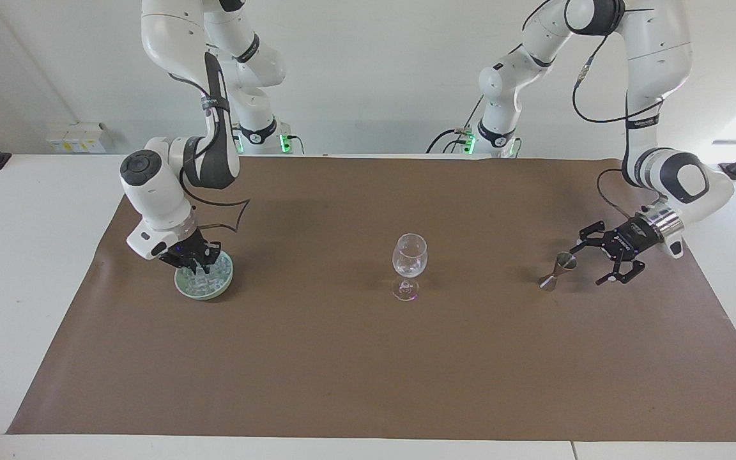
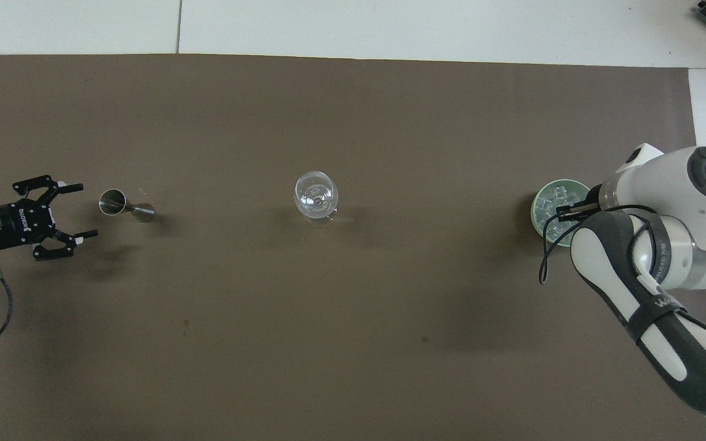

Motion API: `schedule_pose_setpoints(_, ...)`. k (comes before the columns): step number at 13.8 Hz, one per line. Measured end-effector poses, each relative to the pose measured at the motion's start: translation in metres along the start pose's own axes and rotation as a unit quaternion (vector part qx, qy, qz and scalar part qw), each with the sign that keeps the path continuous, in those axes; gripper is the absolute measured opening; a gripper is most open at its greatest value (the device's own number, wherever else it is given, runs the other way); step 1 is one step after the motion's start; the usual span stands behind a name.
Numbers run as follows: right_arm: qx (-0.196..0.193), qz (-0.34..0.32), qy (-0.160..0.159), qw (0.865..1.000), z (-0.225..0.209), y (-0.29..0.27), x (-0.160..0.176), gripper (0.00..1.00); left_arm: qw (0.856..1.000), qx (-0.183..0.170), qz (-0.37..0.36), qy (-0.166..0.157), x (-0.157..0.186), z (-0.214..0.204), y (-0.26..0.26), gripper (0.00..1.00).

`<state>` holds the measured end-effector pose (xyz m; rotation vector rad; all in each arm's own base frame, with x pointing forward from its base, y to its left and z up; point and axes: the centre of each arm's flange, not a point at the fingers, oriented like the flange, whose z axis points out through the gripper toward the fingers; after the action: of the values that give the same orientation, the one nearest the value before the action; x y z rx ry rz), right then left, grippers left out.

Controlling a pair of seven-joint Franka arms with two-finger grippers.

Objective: Pour wine and add ice with both arms

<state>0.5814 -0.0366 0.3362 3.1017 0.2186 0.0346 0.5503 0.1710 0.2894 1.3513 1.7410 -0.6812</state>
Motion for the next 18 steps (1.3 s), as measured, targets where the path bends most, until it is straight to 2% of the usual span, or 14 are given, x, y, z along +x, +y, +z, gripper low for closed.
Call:
schedule_pose_setpoints(5,-0.003,0.0,0.017,1.0,-0.02,0.001,0.0,0.22,0.995,0.038,0.071,0.064,-0.022,-0.048,0.022,1.0)
schedule_pose_setpoints(9,-0.006,0.001,0.036,0.999,-0.042,0.001,0.0,0.22,0.98,0.048,0.14,0.131,-0.073,-0.083,0.034,1.0)
schedule_pose_setpoints(14,-0.011,0.002,0.065,0.998,-0.076,0.002,-0.001,0.22,0.951,0.063,0.225,0.201,-0.145,-0.102,0.039,1.0)
schedule_pose_setpoints(18,-0.014,0.003,0.09,0.996,-0.109,-0.006,-0.003,0.22,0.915,0.088,0.306,0.248,-0.201,-0.102,0.029,1.0)
